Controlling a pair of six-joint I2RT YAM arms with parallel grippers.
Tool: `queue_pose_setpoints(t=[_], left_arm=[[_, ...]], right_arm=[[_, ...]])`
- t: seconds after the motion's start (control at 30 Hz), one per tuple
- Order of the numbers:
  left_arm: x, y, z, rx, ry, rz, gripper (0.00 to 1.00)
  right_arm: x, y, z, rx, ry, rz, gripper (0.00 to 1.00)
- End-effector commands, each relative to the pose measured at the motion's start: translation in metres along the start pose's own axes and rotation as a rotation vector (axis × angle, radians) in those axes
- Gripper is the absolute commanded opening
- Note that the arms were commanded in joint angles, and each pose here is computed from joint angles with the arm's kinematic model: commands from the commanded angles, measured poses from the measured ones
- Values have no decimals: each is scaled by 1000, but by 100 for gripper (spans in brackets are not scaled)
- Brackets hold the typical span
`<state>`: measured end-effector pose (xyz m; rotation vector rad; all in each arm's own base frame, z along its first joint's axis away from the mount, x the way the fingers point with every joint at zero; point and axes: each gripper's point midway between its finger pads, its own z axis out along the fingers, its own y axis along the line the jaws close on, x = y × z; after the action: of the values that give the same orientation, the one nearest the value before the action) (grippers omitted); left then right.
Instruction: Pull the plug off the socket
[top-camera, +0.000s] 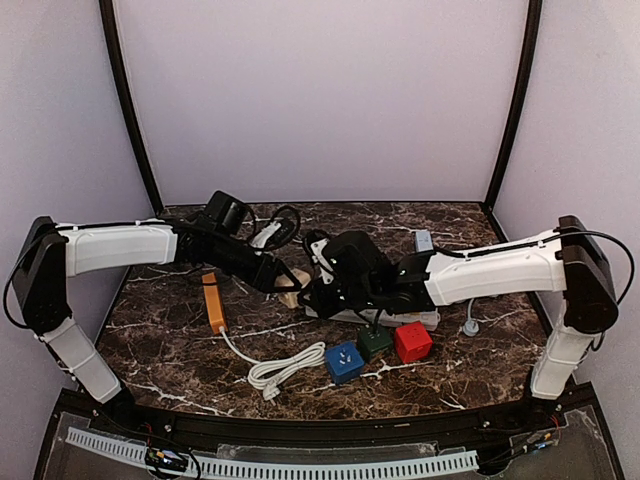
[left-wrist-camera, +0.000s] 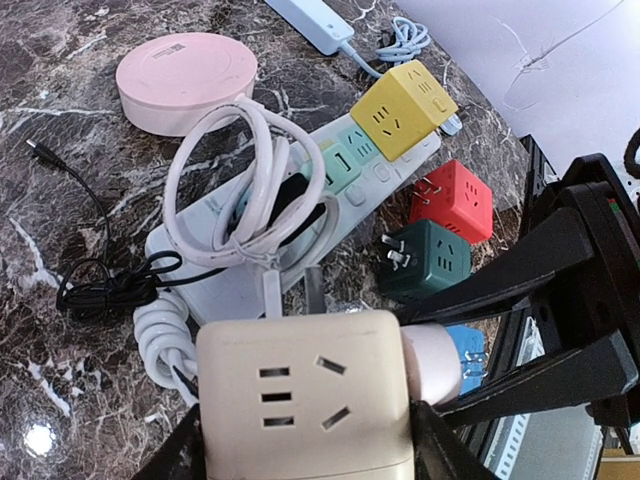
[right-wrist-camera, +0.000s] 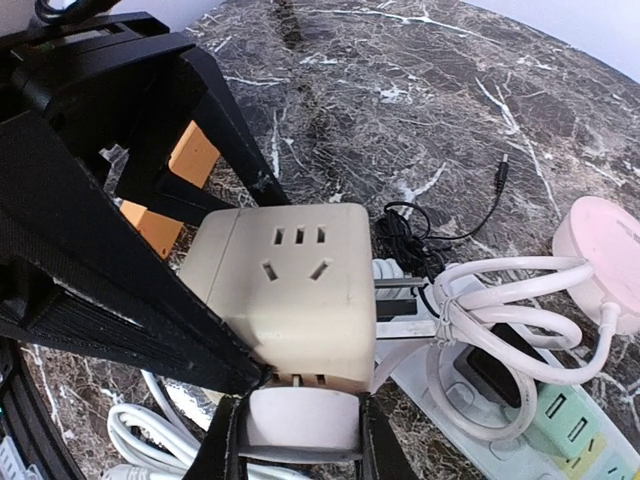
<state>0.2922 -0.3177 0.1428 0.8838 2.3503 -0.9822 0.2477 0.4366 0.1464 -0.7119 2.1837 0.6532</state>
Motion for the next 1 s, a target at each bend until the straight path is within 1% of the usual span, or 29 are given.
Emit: queue_pose_setpoints(t=[0.0,0.13,0.37,0.57,0.67,0.8,0.97], left_arm=[[38,61,6,-233,126,-75,1],[39,67,5,-254,129,-82,1],[39,74,3,-273,128,-90,1],[40,75,3,-277,131,-86,1],[39,73,2,-272,129,-72,1],[41,75,1,-281,135,-64,1],[44,75,2,-284,148,-64,1]], right_arm=[[-55,60,-34,-61,-168,-90,0],[-55,72,-32,-7,-163,-163,0],[-52,79,-28,69,-153,-232,0],[-51,80,-29,70,-150,-234,0],[-51,78,-32,-17,-157,-176,0],[-60,67,-46,-181,-212,-67,0],[-62,64,-56,-352,-239,-5,0]])
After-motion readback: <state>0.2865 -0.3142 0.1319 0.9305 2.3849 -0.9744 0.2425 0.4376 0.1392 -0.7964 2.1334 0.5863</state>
